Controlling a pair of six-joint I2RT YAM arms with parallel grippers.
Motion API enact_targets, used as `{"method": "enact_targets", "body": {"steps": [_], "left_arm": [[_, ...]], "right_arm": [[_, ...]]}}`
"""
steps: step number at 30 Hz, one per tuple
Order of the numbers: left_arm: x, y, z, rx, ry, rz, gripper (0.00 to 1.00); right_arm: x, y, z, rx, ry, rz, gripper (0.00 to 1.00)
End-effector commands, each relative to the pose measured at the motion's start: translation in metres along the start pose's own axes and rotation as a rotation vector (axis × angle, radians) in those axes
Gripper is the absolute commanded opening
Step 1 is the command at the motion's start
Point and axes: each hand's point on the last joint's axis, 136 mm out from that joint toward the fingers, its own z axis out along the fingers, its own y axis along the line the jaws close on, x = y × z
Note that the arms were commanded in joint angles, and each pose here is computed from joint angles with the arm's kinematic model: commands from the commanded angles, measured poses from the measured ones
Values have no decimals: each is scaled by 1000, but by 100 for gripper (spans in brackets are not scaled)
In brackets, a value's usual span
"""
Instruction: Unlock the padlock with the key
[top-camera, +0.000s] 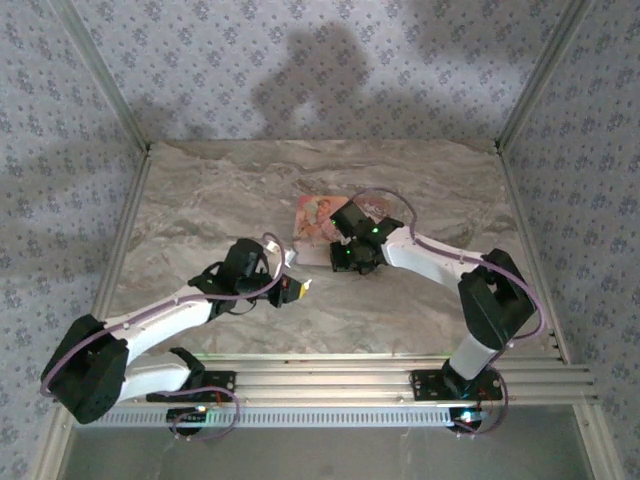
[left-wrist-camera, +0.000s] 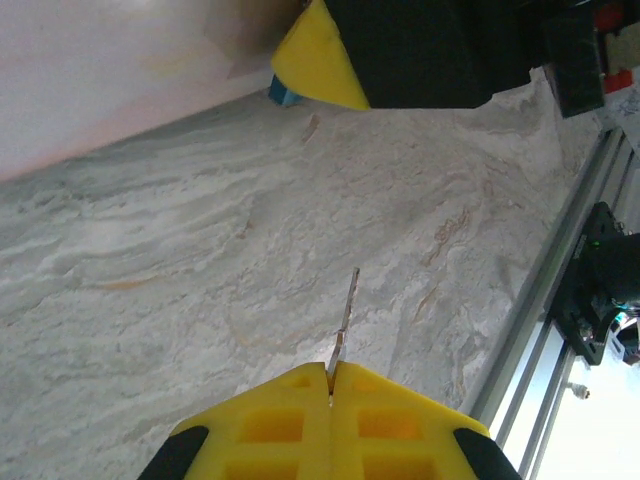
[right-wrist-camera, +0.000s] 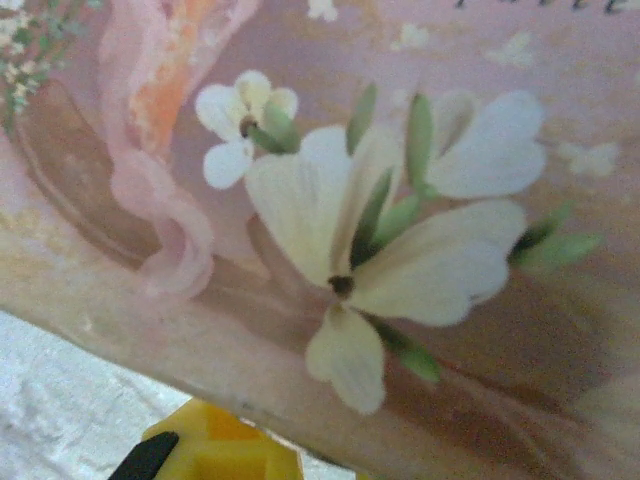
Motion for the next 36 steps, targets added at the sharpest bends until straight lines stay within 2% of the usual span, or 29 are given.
{"method": "enact_targets", "body": {"steps": [1, 11, 14, 23, 36], "left_arm": [[-11, -5, 2, 20, -79, 79, 0], [-26, -19, 11, 57, -184, 195, 0], [-31, -21, 16, 74, -193, 191, 0], [-37, -27, 32, 121, -218, 188, 0], [-41, -36, 35, 192, -230, 130, 0]], "right_arm": [[-6, 20, -29, -111, -13, 24, 0], [-9, 20, -54, -265, 2, 111, 0], [-12, 21, -59, -316, 7, 158, 0], [-14, 29, -71, -417, 34, 154, 0], [-16, 33, -74, -486, -18, 78, 0]]}}
